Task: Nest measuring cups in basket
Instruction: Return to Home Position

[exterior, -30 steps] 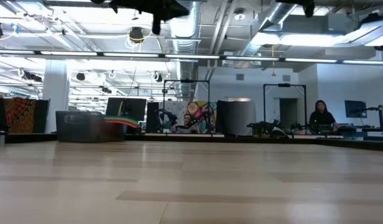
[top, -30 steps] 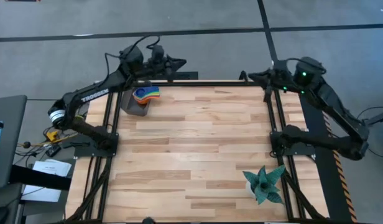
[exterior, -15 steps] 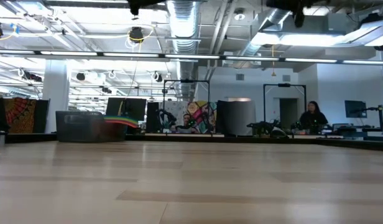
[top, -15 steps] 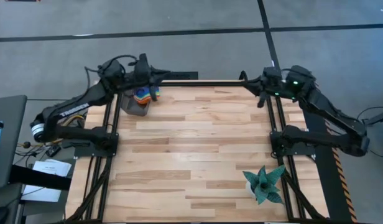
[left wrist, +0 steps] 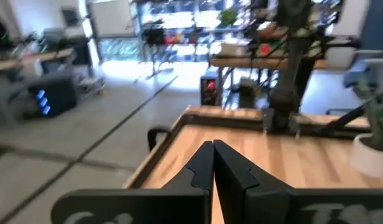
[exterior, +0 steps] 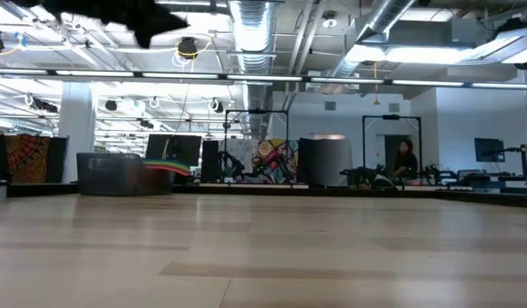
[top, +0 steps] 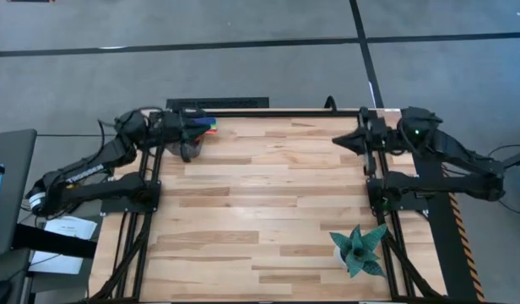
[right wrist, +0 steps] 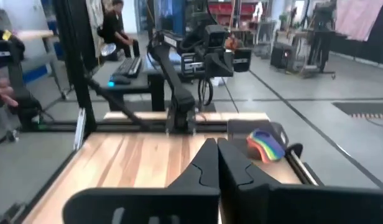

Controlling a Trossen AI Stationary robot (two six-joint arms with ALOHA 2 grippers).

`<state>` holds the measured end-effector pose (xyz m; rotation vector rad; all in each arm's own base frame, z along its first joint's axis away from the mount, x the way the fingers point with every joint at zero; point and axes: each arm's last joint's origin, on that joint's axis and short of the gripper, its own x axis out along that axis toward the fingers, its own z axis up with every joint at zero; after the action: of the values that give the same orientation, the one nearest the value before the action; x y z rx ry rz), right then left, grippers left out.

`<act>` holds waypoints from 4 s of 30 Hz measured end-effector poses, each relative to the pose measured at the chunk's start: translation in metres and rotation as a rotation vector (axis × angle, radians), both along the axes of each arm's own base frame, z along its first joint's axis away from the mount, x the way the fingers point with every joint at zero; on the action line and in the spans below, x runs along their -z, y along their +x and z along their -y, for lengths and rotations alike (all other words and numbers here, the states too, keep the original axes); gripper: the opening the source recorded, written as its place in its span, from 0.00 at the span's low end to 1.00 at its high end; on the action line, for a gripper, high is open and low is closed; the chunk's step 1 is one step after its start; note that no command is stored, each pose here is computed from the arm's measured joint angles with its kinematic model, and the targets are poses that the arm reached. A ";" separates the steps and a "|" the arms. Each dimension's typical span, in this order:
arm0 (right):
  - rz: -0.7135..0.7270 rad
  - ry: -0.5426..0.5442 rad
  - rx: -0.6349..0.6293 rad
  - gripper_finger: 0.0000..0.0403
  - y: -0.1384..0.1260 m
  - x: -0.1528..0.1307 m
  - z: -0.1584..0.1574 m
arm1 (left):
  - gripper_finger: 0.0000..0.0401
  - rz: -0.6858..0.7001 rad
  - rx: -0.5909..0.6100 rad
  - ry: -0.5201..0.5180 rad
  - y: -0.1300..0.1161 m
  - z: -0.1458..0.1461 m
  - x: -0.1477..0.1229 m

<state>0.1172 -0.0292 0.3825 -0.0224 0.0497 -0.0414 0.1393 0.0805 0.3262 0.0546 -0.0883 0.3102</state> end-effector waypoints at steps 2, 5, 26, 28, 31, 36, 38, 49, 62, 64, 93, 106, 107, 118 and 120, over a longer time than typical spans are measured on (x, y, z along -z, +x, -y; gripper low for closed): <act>-0.022 0.006 0.008 0.02 -0.008 0.002 -0.005 | 0.00 0.001 -0.034 -0.045 -0.007 0.006 0.014; -0.093 0.060 -0.004 0.04 -0.025 0.010 -0.012 | 0.00 0.025 -0.018 -0.117 -0.012 0.013 0.032; 0.140 0.123 -0.003 0.03 -0.071 0.109 -0.024 | 0.00 0.116 0.086 0.002 -0.025 0.043 0.088; 0.134 0.107 -0.005 0.02 -0.069 0.112 -0.024 | 0.00 0.102 0.088 0.013 -0.026 0.044 0.089; 0.134 0.094 -0.011 0.01 -0.068 0.112 -0.024 | 0.00 0.102 0.090 0.014 -0.029 0.045 0.088; 0.137 0.050 -0.012 0.03 -0.069 0.112 -0.024 | 0.00 0.038 0.063 0.030 -0.031 0.045 0.094; 0.143 0.050 -0.012 0.03 -0.067 0.112 -0.024 | 0.00 0.024 0.056 0.028 -0.031 0.045 0.095; 0.157 0.050 -0.013 0.03 -0.052 0.133 -0.020 | 0.00 0.142 0.063 0.022 -0.031 0.045 0.129; 0.182 0.148 -0.067 0.02 -0.038 0.158 -0.019 | 0.00 0.105 0.057 0.047 -0.030 0.045 0.137; 0.172 0.163 -0.082 0.01 -0.035 0.165 -0.019 | 0.00 0.098 0.067 0.039 -0.030 0.045 0.138; 0.158 0.094 -0.131 0.01 -0.026 0.187 -0.031 | 0.00 0.013 0.100 0.044 -0.029 0.045 0.146; 0.127 0.106 -0.147 0.01 -0.022 0.203 -0.032 | 0.00 -0.052 0.178 0.057 -0.028 0.048 0.152; 0.142 0.116 -0.149 0.01 -0.021 0.207 -0.032 | 0.00 -0.058 0.181 0.054 -0.028 0.048 0.153; 0.184 0.102 -0.168 0.03 -0.021 0.203 -0.032 | 0.00 0.023 0.232 0.140 -0.028 0.050 0.144; 0.189 0.102 -0.169 0.03 -0.021 0.203 -0.032 | 0.00 0.051 0.227 0.173 -0.029 0.050 0.141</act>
<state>0.0961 0.0029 0.1795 0.0789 -0.1388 0.1278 0.1105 0.0306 0.1857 0.2071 -0.1709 0.0763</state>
